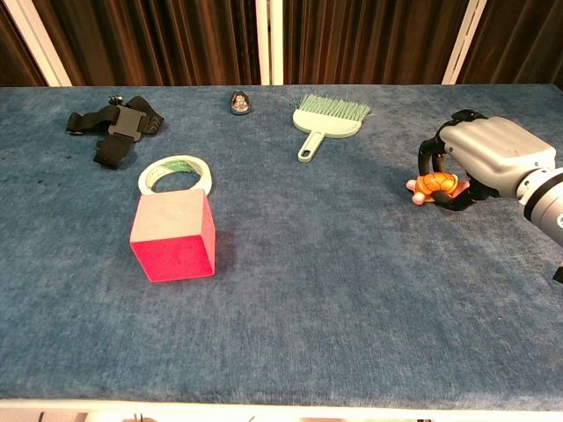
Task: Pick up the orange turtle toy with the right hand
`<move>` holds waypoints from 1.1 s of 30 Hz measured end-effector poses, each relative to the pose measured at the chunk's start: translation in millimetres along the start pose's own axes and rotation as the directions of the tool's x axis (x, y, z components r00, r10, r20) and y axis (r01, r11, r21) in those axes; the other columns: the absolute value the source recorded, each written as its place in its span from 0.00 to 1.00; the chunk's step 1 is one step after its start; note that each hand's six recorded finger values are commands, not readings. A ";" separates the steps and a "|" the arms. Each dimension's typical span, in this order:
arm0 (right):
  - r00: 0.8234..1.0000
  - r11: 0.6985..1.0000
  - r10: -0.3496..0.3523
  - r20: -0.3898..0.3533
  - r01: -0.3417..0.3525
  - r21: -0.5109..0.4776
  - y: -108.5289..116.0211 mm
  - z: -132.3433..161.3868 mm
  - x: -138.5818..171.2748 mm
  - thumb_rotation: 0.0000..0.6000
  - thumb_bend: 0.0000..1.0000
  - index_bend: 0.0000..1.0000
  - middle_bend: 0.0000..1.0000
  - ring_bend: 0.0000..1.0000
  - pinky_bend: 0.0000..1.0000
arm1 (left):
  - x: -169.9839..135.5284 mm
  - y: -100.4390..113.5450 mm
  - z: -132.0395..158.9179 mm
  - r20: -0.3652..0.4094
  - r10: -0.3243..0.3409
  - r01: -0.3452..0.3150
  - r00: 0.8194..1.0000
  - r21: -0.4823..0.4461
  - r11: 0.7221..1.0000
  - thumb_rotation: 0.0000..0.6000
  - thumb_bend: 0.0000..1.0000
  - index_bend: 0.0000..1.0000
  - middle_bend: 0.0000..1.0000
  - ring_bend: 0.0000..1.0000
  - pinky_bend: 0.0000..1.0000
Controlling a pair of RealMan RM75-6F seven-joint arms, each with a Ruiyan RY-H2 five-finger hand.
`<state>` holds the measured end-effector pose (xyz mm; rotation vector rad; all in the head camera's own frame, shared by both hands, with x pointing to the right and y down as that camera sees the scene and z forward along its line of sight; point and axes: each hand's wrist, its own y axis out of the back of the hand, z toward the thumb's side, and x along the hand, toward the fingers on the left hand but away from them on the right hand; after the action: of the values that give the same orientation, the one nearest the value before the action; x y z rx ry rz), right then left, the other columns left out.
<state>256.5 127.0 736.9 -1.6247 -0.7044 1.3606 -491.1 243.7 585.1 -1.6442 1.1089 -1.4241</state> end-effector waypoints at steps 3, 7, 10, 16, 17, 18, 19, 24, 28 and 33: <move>1.000 0.999 -0.029 -0.005 0.029 -0.018 1.5 3.0 -2.3 1.00 0.38 1.00 0.87 0.38 0.00 | 0.5 -0.4 0.5 0.002 0.000 0.000 1.000 -0.001 1.000 1.00 0.00 0.11 0.03 0.00 0.02; 0.998 0.998 -0.060 -0.010 0.059 -0.035 1.9 4.2 -3.6 1.00 0.41 1.00 0.90 0.41 0.00 | 0.1 0.3 0.6 0.003 0.002 -0.002 1.000 -0.001 1.000 1.00 0.00 0.11 0.03 0.00 0.02; 0.998 0.998 -0.059 -0.013 0.059 -0.033 0.8 2.0 -1.9 1.00 0.34 0.91 0.80 0.37 0.00 | -0.5 0.9 0.6 0.004 0.004 -0.004 1.000 -0.001 1.000 1.00 0.00 0.11 0.03 0.00 0.02; 1.000 1.000 -0.013 -0.011 0.013 0.000 -0.7 -11.2 2.3 1.00 0.04 0.22 0.25 0.03 0.00 | -1.1 1.2 2.1 0.006 0.008 -0.008 1.000 -0.004 1.000 1.00 0.00 0.11 0.03 0.00 0.02; 1.000 1.000 -0.004 -0.010 0.004 0.000 -0.2 -13.5 3.0 1.00 0.02 0.15 0.20 0.01 0.00 | -1.2 1.1 2.4 0.007 0.009 -0.009 1.000 -0.004 1.000 1.00 0.00 0.11 0.03 0.00 0.02; 1.000 1.000 0.001 -0.010 -0.001 -0.001 0.5 -14.7 3.7 1.00 0.01 0.11 0.16 0.00 0.00 | -1.3 1.0 2.7 0.008 0.009 -0.009 1.000 -0.004 1.000 1.00 0.00 0.11 0.03 0.00 0.02; 1.000 1.000 0.008 -0.012 -0.008 -0.004 1.5 -15.8 4.7 1.00 0.01 0.08 0.13 0.00 0.00 | -1.4 0.9 2.8 0.007 0.009 -0.009 1.000 -0.004 1.000 1.00 0.00 0.11 0.03 0.00 0.02; 0.999 1.000 0.029 -0.025 -0.029 -0.010 6.8 -17.9 10.5 1.00 0.01 0.11 0.17 0.00 0.00 | -2.4 0.6 1.4 0.001 0.007 -0.007 1.000 -0.002 1.000 1.00 0.00 0.11 0.03 0.00 0.02; 0.999 0.999 0.045 -0.022 -0.045 0.000 6.3 -21.8 15.5 1.00 0.06 0.20 0.25 0.00 0.00 | -1.9 0.0 1.4 0.002 0.006 -0.006 1.000 -0.002 1.000 1.00 0.00 0.11 0.03 0.00 0.02; 0.999 0.999 0.046 -0.018 -0.046 0.004 3.5 -20.6 13.6 1.00 0.15 0.30 0.33 0.00 0.00 | -1.3 -1.2 0.8 0.000 0.001 -0.001 1.000 -0.003 1.000 1.00 0.00 0.11 0.03 0.00 0.02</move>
<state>279.2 131.5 727.8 -1.6575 -0.6569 1.3779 -490.1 245.4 585.5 -1.6454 1.1121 -1.4219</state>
